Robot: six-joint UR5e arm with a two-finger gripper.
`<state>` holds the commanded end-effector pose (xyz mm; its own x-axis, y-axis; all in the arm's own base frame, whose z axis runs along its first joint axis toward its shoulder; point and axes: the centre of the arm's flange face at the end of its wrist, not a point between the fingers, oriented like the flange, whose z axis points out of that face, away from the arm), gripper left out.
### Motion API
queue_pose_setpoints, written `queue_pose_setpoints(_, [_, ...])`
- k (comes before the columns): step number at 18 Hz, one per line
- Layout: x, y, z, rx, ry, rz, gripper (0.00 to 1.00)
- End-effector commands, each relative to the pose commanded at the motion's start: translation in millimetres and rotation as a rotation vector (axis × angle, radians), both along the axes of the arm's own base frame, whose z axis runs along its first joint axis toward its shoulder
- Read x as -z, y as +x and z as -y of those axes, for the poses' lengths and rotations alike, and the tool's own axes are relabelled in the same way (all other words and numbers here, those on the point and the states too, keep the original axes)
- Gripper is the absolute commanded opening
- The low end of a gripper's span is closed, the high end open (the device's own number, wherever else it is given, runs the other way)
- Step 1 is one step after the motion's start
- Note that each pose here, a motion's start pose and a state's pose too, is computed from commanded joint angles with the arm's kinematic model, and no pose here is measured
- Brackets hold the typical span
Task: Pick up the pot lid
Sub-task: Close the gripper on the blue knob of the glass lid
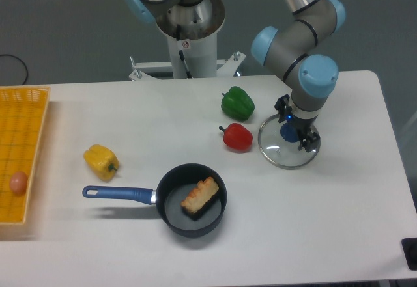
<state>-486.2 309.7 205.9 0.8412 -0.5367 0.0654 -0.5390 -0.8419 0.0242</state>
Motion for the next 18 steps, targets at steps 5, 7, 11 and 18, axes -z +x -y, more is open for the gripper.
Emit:
queue_pose_setpoints(5, [2.2,0.6,1.1,0.002,-0.002,0.006,0.98])
queue_pose_setpoints(7, [4.8,0.5,1.1,0.005,-0.003,0.01,0.97])
queue_pose_setpoints(11, [7.4,0.3,1.0,0.005,-0.005,0.015,0.97])
queue_pose_setpoints(18, [6.9,-1.5,3.1,0.009,-0.004,0.015,0.92])
